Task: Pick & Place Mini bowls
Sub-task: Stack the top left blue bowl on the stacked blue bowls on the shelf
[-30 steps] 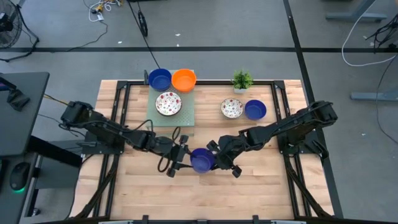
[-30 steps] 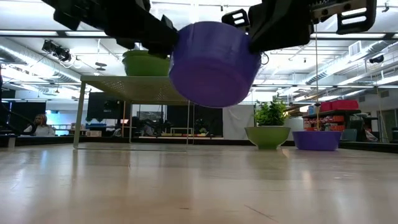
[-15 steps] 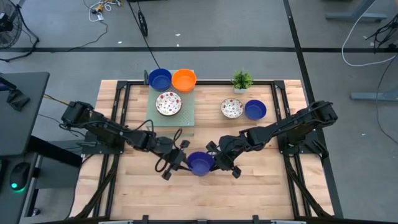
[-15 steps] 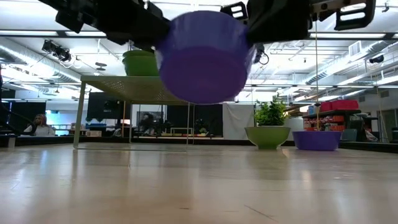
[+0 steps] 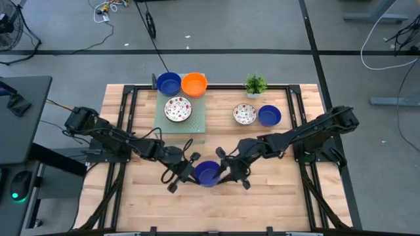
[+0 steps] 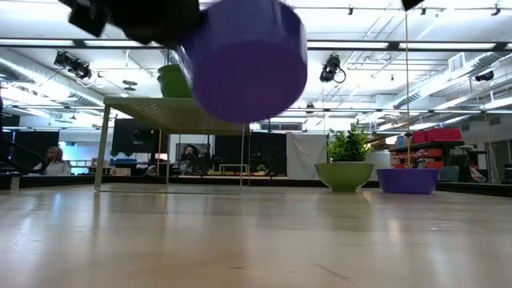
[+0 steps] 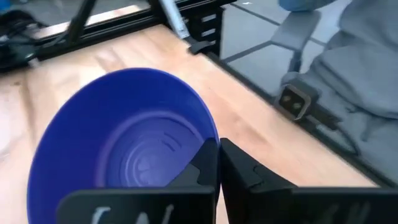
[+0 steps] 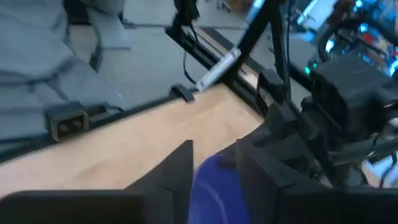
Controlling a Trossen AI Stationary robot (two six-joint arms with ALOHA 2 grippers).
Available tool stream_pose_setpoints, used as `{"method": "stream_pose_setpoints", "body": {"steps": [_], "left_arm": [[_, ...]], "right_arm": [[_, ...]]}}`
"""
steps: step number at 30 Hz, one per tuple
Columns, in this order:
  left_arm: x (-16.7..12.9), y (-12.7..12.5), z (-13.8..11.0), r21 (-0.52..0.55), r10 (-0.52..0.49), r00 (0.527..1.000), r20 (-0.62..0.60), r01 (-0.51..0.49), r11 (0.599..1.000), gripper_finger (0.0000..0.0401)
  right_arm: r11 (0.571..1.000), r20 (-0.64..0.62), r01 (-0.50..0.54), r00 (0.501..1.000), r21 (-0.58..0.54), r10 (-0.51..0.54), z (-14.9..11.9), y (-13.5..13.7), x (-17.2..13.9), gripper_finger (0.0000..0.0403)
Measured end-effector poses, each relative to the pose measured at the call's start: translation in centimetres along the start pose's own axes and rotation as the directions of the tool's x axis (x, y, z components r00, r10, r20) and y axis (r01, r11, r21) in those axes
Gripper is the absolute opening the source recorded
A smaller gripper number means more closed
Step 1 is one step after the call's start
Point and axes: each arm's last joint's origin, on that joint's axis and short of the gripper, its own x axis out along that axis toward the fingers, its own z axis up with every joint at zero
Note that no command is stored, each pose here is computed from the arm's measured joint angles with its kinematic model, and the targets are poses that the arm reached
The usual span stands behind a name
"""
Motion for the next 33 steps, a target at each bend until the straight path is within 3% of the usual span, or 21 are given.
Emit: {"method": "stream_pose_setpoints", "body": {"steps": [3, 6, 11, 14, 20, 24, 28, 30, 33], "left_arm": [[0.3, -1.1, 1.1, 0.02, -0.018, 1.0, 0.001, 0.018, 1.0, 0.0005], [0.1, -2.4, 3.2, 0.039, 0.005, 0.998, -0.06, -0.003, 0.999, 0.0005], [-2.2, -4.4, 8.6, 0.138, 0.193, 0.952, -0.236, -0.163, 0.977, 0.0005], [-4.9, -4.5, 12.4, 0.174, 0.31, 0.903, -0.298, -0.268, 0.948, 0.0005], [-12.7, -1.3, 17.1, 0.204, 0.59, 0.694, -0.413, -0.56, 0.803, 0.0005], [-17.9, 1.9, 17.2, 0.159, 0.682, 0.574, -0.454, -0.701, 0.696, 0.0004], [-22.6, 4.8, 15.6, 0.113, 0.746, 0.452, -0.489, -0.815, 0.568, 0.0004], [-24.1, 6.1, 14.8, 0.092, 0.764, 0.418, -0.491, -0.848, 0.522, 0.0004], [-25.6, 8.0, 13.6, 0.03, 0.767, 0.443, -0.465, -0.858, 0.513, 0.0004]], "right_arm": [[1.0, 0.021, -0.017, 1.0, -0.009, 0.018, 1.4, 0.6, -1.0, 0.0146], [0.996, -0.004, -0.061, 0.998, 0.065, 0.062, 2.1, 1.4, -1.9, 0.0161], [0.962, -0.076, -0.124, 0.986, 0.245, 0.146, 2.2, 2.9, -2.4, 0.0163], [0.947, -0.107, -0.153, 0.976, 0.283, 0.19, 1.9, 3.8, -1.7, 0.0159], [0.942, -0.13, -0.189, 0.964, 0.278, 0.232, 1.3, 4.9, -0.5, 0.0148], [0.944, -0.144, -0.175, 0.964, 0.28, 0.222, 1.1, 4.8, -0.4, 0.0142], [0.95, -0.162, -0.145, 0.967, 0.276, 0.195, 1.0, 4.8, -0.4, 0.0136], [0.952, -0.167, -0.137, 0.968, 0.273, 0.187, 1.0, 4.7, -0.4, 0.0133], [0.957, -0.166, -0.127, 0.971, 0.259, 0.174, 1.1, 4.7, -0.4, 0.013]]}}
